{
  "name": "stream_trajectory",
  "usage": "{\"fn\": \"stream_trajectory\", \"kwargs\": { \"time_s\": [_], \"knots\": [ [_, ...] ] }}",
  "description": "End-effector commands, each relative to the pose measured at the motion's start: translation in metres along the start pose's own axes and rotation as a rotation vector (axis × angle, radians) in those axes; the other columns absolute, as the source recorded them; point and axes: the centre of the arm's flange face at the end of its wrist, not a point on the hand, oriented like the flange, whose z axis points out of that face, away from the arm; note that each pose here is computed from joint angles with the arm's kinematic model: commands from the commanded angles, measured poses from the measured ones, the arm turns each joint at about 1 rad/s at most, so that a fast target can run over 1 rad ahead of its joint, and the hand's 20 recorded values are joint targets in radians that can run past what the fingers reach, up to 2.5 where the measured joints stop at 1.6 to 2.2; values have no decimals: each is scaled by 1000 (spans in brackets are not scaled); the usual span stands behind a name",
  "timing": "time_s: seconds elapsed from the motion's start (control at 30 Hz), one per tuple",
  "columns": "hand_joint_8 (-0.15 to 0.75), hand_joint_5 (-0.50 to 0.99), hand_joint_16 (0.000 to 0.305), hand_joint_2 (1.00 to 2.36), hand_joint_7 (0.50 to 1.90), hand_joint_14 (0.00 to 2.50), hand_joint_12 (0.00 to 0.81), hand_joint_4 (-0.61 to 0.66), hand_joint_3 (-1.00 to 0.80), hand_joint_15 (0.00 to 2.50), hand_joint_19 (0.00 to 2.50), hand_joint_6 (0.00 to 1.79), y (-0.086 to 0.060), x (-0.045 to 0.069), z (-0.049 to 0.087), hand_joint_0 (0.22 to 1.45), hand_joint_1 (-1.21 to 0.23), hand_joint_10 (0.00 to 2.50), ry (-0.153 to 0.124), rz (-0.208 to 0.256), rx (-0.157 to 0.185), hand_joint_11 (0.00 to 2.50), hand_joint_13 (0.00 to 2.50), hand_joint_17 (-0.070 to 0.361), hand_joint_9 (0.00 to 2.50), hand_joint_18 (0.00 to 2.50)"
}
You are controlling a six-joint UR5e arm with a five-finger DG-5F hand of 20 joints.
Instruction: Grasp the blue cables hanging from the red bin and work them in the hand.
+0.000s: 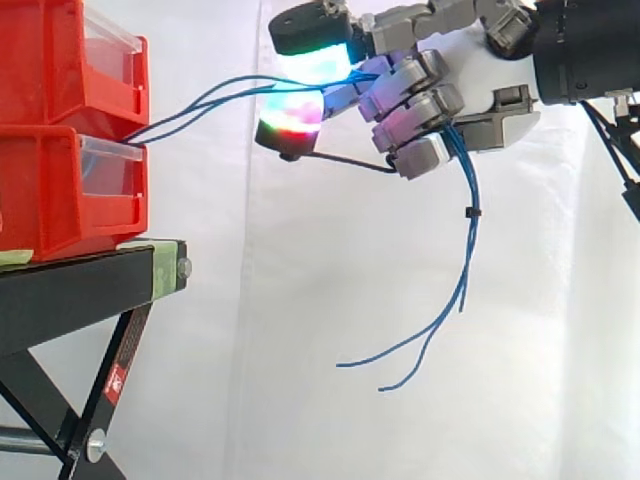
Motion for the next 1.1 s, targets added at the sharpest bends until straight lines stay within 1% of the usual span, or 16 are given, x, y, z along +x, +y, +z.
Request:
{"fn": "stream_trajectory", "kwargs": {
  "time_s": [0.0, 0.03, 0.13, 0.2, 0.33, 0.37, 0.5, 0.6, 0.7, 0.77, 0.8, 0.83, 0.9, 0.97, 1.03, 1.07],
  "knots": [
    [430, 162, 224, 1604, 1067, 2500, 727, 209, 394, 1975, 725, 866, 1, 1, 0, 993, -682, 2500, 10, -3, -6, 2500, 1909, 168, 1603, 2202],
    [430, 165, 224, 1595, 1064, 2500, 727, 207, 388, 1975, 725, 865, -1, 3, 0, 1000, -682, 2500, 25, -12, -2, 2500, 1909, 168, 1603, 2202],
    [430, 177, 224, 1567, 1067, 2500, 727, 203, 395, 1975, 725, 855, -1, 4, -1, 1010, -679, 2500, 39, -21, 2, 2500, 1909, 168, 1603, 2202],
    [430, 180, 224, 1559, 1073, 2500, 727, 204, 389, 1975, 725, 852, -5, 6, -4, 1012, -679, 2500, 62, -35, 30, 2500, 1909, 168, 1603, 2202],
    [430, 181, 224, 1521, 1072, 2500, 727, 200, 380, 1975, 725, 849, -9, 5, -9, 1014, -688, 2500, 75, -55, 74, 2500, 1909, 168, 1603, 2202],
    [430, 184, 224, 1458, 1076, 2500, 727, 191, 387, 1975, 725, 826, -9, 5, -9, 1028, -695, 2500, 75, -55, 74, 2500, 1909, 168, 1603, 2202],
    [430, 189, 224, 1380, 1083, 2500, 727, 179, 389, 1975, 725, 794, -12, 6, -11, 1055, -707, 2500, 83, -64, 93, 2500, 1909, 168, 1603, 2202],
    [430, 199, 224, 1291, 1092, 2500, 727, 175, 419, 1975, 725, 766, -22, 13, -7, 1088, -711, 2500, 91, -68, 107, 2500, 1909, 168, 1603, 2202],
    [430, 203, 224, 1164, 1107, 2500, 727, 184, 445, 1975, 725, 751, -21, 13, -7, 1124, -720, 2500, 94, -66, 102, 2500, 1909, 168, 1603, 2202],
    [430, 206, 224, 1003, 1122, 2500, 727, 183, 440, 1975, 725, 711, -20, 12, -4, 1136, -724, 2500, 91, -58, 86, 2500, 1909, 168, 1603, 2202],
    [430, 205, 224, 1003, 1126, 2500, 727, 184, 424, 1975, 725, 701, -19, 12, -3, 1129, -726, 2500, 88, -55, 78, 2500, 1909, 168, 1603, 2202],
    [430, 205, 224, 1006, 1125, 2500, 727, 189, 368, 1975, 725, 690, -17, 11, 0, 1102, -740, 2500, 77, -45, 51, 2500, 1909, 168, 1603, 2202],
    [430, 203, 224, 1012, 1140, 2500, 727, 185, 242, 1975, 725, 668, -15, 9, 2, 1068, -742, 2500, 67, -39, 33, 2500, 1909, 168, 1603, 2202],
    [430, 196, 224, 1016, 1136, 2500, 727, 199, 24, 1975, 725, 647, -14, 8, 4, 988, -745, 2500, 62, -38, 21, 2500, 1909, 168, 1603, 2202],
    [430, 192, 224, 1019, 1166, 2500, 727, 198, -87, 1975, 725, 574, -12, 6, 5, 953, -733, 2500, 53, -37, 8, 2500, 1909, 168, 1603, 2202],
    [430, 191, 224, 1020, 1171, 2500, 727, 203, -153, 1975, 725, 564, -14, 6, 5, 941, -728, 2500, 52, -38, 11, 2500, 1909, 168, 1603, 2202]
  ]
}}
